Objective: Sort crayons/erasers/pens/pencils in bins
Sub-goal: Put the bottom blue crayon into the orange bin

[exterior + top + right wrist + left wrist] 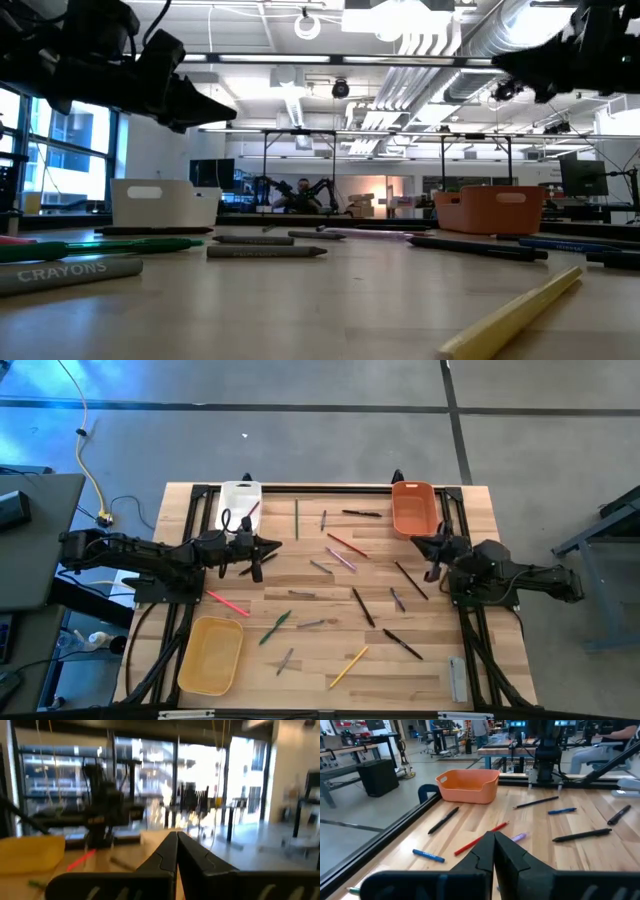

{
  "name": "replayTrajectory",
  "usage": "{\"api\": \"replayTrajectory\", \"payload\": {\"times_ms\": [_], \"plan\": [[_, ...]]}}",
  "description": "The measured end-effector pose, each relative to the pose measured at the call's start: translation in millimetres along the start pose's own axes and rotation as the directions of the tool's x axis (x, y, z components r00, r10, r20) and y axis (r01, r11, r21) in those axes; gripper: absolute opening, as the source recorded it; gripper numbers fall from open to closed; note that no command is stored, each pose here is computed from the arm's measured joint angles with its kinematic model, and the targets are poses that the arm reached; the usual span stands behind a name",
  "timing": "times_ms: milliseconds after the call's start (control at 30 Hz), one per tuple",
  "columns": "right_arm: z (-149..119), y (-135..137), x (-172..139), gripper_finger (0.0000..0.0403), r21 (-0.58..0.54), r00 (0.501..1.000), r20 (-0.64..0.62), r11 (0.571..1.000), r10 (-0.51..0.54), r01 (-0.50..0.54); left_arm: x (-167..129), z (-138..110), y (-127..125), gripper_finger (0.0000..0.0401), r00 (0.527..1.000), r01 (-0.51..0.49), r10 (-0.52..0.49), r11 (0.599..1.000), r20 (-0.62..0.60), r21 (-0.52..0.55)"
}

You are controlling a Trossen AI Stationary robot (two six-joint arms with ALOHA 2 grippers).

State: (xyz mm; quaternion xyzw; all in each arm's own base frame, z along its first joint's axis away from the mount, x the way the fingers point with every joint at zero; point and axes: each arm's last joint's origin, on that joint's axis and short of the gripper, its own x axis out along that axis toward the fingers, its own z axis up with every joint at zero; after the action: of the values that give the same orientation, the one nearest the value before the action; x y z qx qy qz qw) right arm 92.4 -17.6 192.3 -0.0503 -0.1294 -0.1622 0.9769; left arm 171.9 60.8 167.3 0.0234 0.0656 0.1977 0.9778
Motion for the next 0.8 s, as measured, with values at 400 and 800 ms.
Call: {"api": "replayTrajectory", "payload": {"times_ms": [400, 800], "plan": [[44, 1, 9, 0.0, -0.033, 0.992, 0.078, 0.994, 0.104, -0.102, 0, 0, -1, 0.0, 1.0, 0.021, -0.021, 0.999, 0.005, -0.026], [67, 14, 69, 0.0, 0.001, 0.97, -0.227, 0.996, 0.092, -0.094, 0, 3, -1, 0.0, 0.998, 0.044, -0.043, 0.999, 0.036, -0.027]]}}
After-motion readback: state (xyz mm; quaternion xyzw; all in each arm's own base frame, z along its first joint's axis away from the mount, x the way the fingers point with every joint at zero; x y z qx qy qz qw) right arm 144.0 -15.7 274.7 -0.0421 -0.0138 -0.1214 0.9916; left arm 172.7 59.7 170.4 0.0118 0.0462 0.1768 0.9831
